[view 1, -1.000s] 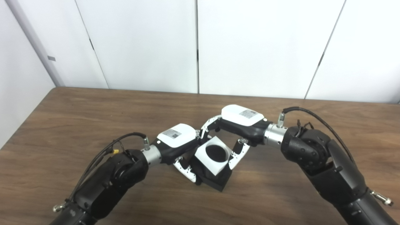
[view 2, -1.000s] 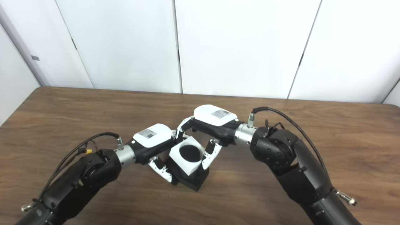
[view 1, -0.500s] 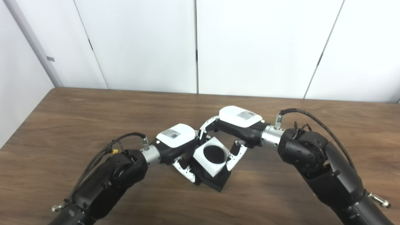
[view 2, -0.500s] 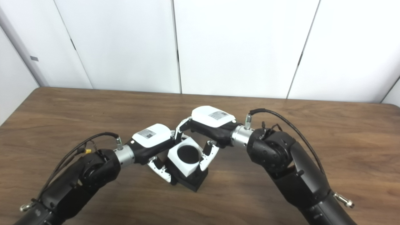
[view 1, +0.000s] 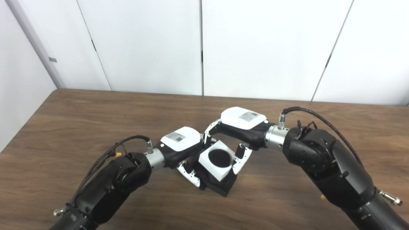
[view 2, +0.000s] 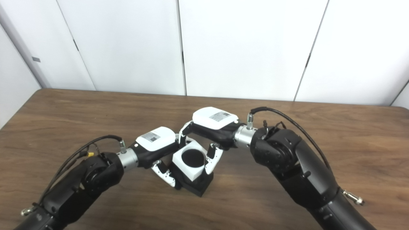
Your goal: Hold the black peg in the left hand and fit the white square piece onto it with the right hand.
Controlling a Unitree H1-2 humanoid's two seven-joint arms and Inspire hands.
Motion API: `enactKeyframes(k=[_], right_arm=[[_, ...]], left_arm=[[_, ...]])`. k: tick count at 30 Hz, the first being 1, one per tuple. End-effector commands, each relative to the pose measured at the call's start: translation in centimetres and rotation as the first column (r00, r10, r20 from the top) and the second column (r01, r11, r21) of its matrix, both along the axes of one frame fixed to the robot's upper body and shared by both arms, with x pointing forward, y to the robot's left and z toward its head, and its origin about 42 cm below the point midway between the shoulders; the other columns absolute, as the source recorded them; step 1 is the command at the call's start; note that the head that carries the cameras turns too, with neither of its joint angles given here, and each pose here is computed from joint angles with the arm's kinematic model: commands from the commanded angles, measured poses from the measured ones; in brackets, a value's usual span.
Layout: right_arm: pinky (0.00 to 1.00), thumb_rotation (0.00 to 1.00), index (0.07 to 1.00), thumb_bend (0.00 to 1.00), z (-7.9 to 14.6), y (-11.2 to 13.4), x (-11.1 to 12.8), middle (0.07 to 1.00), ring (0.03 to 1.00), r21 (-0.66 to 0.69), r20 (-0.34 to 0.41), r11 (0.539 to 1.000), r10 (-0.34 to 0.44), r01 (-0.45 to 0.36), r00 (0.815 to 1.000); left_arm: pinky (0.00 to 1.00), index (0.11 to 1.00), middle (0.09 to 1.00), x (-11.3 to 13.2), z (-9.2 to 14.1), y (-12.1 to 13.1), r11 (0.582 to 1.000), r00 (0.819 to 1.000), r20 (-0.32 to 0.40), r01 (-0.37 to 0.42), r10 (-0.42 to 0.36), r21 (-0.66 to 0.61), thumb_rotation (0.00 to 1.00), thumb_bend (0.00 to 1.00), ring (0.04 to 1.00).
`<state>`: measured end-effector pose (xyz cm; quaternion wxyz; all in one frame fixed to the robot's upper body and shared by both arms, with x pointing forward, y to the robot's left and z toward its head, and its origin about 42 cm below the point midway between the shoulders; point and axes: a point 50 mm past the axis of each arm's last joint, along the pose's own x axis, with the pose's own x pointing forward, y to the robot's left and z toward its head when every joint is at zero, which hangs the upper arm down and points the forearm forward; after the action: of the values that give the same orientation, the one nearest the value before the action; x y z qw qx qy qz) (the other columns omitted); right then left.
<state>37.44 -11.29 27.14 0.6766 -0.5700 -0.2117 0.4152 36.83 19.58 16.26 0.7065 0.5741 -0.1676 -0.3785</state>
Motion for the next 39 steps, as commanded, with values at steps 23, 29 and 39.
enactKeyframes(k=[23,29,39], right_arm=[[0.7,0.32,0.724,0.98,-0.7,-0.4,-0.3,0.834,0.818,-0.103,-0.055,0.994,0.018,-0.024,0.998],[0.7,0.28,0.709,0.93,0.1,-1.0,-0.1,0.83,0.813,-0.081,-0.05,0.997,0.006,-0.011,0.999],[0.63,0.1,0.636,0.84,2.5,-4.7,0.7,0.778,0.76,0.095,-0.004,0.991,-0.098,0.098,0.995]], left_arm=[[0.73,0.489,0.869,-0.8,-1.7,-0.6,0.998,0.996,-0.078,0.038,-0.034,0.05,0.07,0.52,0.855],[0.73,0.489,0.862,-0.8,-1.7,-0.6,0.998,0.996,-0.078,0.043,-0.04,0.043,0.07,0.52,0.858],[0.74,0.489,0.853,-0.8,-1.8,-0.3,0.998,0.996,-0.079,0.041,-0.037,0.048,0.07,0.52,0.859]])
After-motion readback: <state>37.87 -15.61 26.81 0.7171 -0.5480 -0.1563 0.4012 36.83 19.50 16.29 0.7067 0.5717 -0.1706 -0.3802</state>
